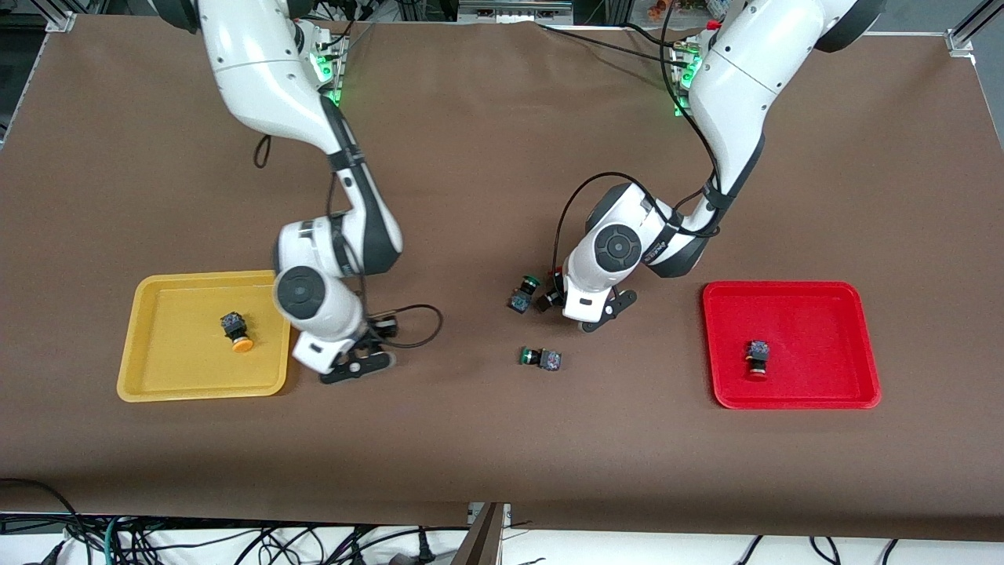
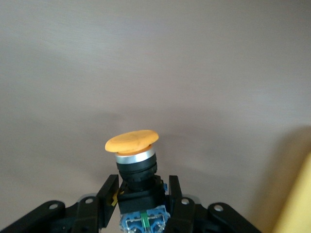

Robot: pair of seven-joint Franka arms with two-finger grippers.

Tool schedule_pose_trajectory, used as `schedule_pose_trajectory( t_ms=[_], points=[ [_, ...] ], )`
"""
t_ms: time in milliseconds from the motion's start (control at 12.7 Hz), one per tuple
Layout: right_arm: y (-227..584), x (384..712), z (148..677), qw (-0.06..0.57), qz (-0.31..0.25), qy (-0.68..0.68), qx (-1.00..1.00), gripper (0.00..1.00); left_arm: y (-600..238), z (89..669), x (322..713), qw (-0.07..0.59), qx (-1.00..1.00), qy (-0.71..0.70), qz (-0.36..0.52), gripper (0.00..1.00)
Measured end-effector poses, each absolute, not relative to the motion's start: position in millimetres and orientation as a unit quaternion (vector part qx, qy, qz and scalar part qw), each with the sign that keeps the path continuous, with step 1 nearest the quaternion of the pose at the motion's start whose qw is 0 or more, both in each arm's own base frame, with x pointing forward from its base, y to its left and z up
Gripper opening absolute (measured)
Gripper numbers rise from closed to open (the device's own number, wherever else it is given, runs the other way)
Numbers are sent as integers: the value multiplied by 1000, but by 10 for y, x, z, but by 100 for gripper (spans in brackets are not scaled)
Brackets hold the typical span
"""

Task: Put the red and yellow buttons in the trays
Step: 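Carry the red button to the red tray while the right gripper carries yellow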

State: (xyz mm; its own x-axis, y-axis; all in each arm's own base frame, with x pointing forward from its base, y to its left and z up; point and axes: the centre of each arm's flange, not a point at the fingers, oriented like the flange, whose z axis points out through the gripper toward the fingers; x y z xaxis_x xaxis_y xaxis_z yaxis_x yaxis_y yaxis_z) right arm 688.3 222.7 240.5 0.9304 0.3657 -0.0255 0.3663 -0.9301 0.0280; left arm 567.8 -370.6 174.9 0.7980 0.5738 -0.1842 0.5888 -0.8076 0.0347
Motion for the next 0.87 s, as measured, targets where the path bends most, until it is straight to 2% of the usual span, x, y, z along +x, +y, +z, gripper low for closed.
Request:
schedule_pose_trajectory(
  t_ms=[158, 315, 630, 709, 867],
  points=[
    [1583, 6965, 2449, 32, -24, 221, 974, 47, -3769, 1709, 5596, 39, 951, 296, -83, 67],
    [1041, 6924, 2279, 33, -49, 227, 972, 47, -3808, 1722, 5565, 34, 955, 285, -76, 44],
    [459, 6796, 2132, 19, -74, 219, 973, 47, -3552, 1985, 5780, 19, 962, 263, -71, 44],
    [437, 6797, 2140, 12, -71, 214, 974, 53, -3349, 2194, 5910, 10, 967, 245, -73, 44],
    [493, 6807, 2256, -1, -64, 211, 975, 75, -2805, 2626, 6189, 2, 975, 209, -73, 44]
  ],
)
